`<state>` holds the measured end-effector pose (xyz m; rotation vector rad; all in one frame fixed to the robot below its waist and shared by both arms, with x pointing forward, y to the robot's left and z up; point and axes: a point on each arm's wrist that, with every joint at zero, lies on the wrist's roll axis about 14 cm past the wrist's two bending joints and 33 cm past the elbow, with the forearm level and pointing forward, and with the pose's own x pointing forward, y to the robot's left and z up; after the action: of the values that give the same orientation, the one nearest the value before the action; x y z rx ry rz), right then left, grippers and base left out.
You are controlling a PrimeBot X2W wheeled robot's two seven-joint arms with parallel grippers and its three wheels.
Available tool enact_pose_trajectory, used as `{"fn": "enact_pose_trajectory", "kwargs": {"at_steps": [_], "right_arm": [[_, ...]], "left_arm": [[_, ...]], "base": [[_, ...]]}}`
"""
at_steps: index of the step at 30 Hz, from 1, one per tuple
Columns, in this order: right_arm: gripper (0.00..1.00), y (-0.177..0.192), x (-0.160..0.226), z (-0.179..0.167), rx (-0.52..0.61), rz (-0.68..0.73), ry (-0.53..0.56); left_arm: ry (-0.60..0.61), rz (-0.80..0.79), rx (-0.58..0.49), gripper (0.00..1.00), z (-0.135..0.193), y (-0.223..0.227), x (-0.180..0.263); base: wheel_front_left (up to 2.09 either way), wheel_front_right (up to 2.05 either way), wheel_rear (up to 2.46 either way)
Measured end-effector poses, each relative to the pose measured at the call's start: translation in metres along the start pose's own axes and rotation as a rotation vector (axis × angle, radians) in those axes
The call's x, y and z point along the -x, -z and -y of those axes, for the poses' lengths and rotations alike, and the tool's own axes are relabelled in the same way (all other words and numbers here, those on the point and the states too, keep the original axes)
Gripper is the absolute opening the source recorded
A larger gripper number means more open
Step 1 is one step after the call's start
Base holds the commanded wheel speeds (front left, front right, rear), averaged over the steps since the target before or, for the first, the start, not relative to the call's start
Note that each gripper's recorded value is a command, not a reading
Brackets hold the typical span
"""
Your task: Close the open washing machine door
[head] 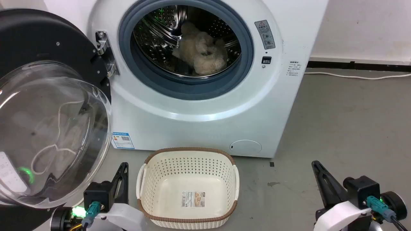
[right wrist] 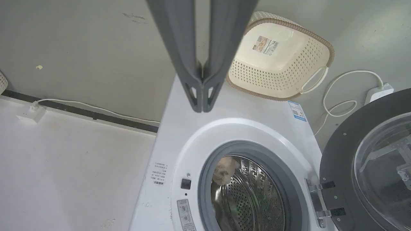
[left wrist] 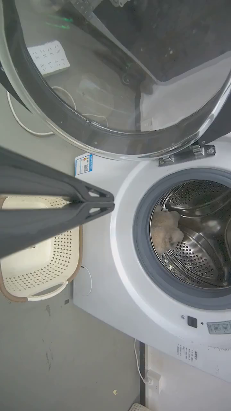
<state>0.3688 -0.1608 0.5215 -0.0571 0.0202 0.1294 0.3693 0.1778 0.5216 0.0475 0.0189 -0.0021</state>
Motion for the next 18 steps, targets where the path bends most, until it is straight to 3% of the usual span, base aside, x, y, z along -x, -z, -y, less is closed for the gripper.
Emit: {"fn": "enact_pose_trajectory", "kwargs": {"at_steps": [18], "right_arm": [[0.00, -0.0001, 0.0000, -0.0001, 0.000, 0.000, 0.000]], "left_arm": [[0.000, 0.000, 0.000, 0.00, 0.0000, 0.0000, 0.0000]], "base": [[0.00, 0.00, 0.00]]}}
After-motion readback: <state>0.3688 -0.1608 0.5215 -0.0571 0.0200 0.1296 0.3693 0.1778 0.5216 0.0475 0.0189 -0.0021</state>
